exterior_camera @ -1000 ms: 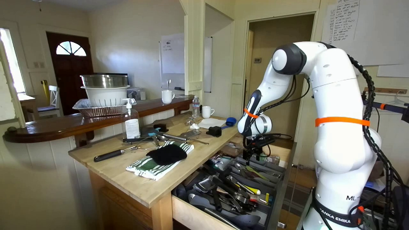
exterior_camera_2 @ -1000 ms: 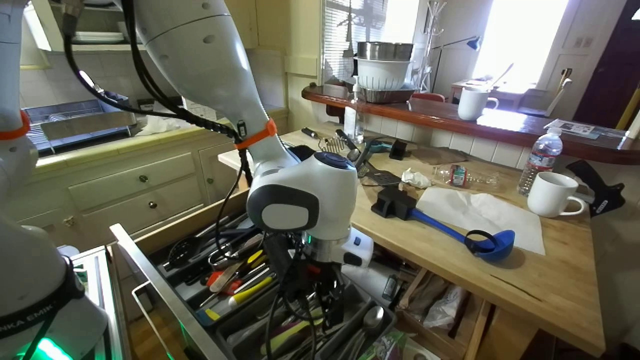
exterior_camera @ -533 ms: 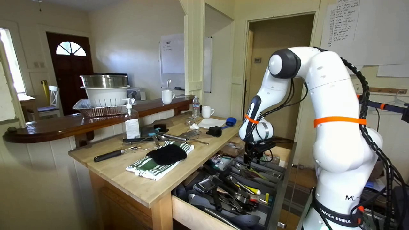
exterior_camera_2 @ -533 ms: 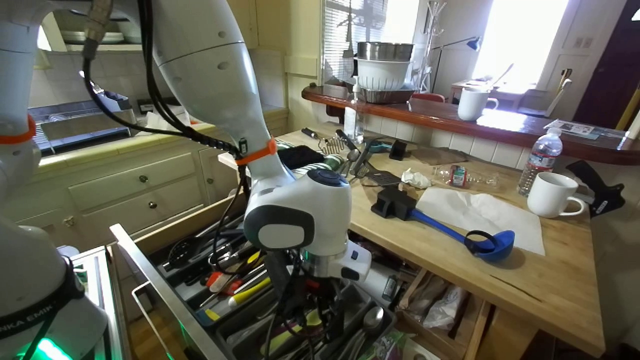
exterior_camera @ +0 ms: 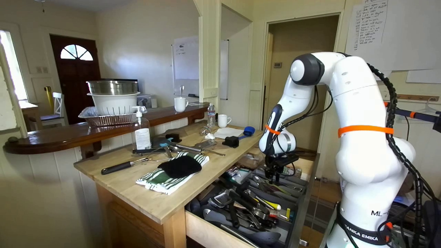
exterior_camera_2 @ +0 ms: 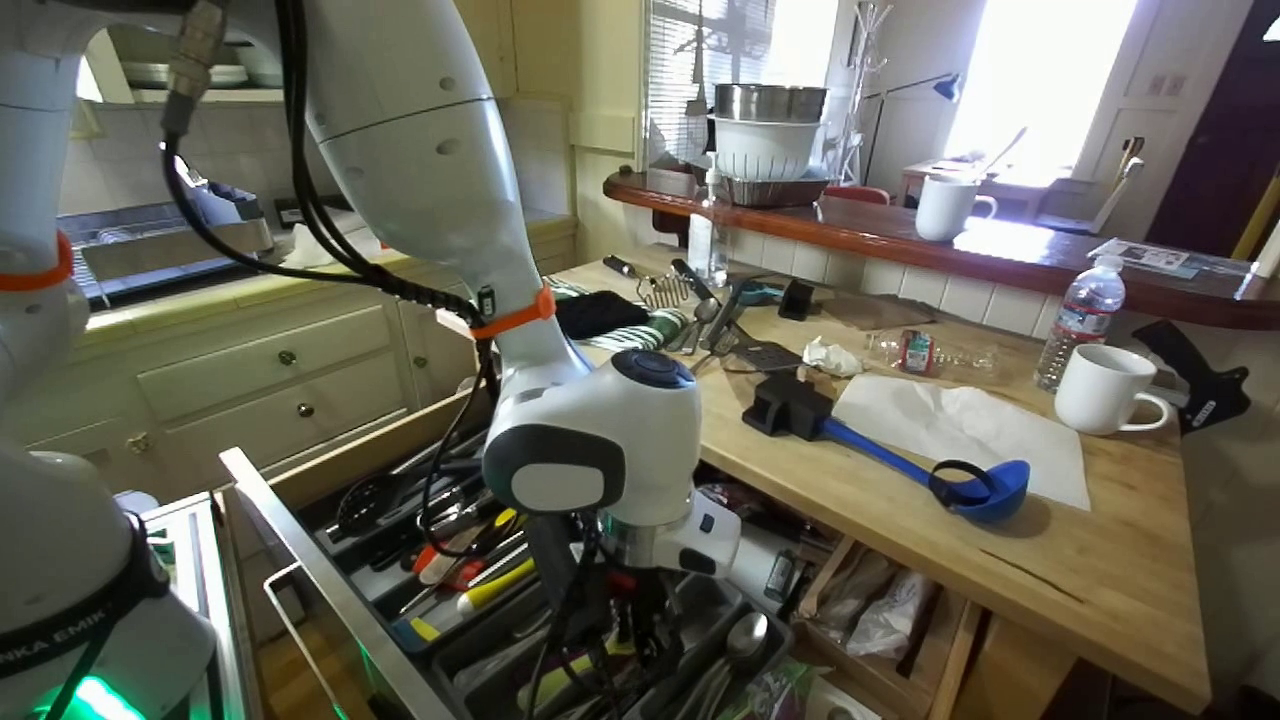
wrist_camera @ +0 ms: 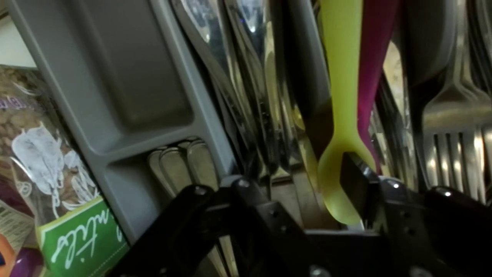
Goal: Remove the knife from the drawer
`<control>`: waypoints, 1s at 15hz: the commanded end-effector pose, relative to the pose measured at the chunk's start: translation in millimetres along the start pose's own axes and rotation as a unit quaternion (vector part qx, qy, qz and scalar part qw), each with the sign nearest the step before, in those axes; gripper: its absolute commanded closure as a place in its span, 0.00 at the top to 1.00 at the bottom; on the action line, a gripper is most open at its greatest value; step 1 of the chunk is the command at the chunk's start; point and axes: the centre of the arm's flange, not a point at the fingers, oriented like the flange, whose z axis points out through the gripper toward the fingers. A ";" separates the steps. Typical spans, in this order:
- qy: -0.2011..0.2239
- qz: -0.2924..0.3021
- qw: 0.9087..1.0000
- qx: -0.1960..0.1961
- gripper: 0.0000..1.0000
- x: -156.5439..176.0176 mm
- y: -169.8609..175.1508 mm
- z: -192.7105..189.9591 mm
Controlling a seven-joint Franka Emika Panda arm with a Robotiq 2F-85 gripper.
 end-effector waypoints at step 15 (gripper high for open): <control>-0.021 -0.009 1.000 -0.010 0.16 -15.5 8.8 18.1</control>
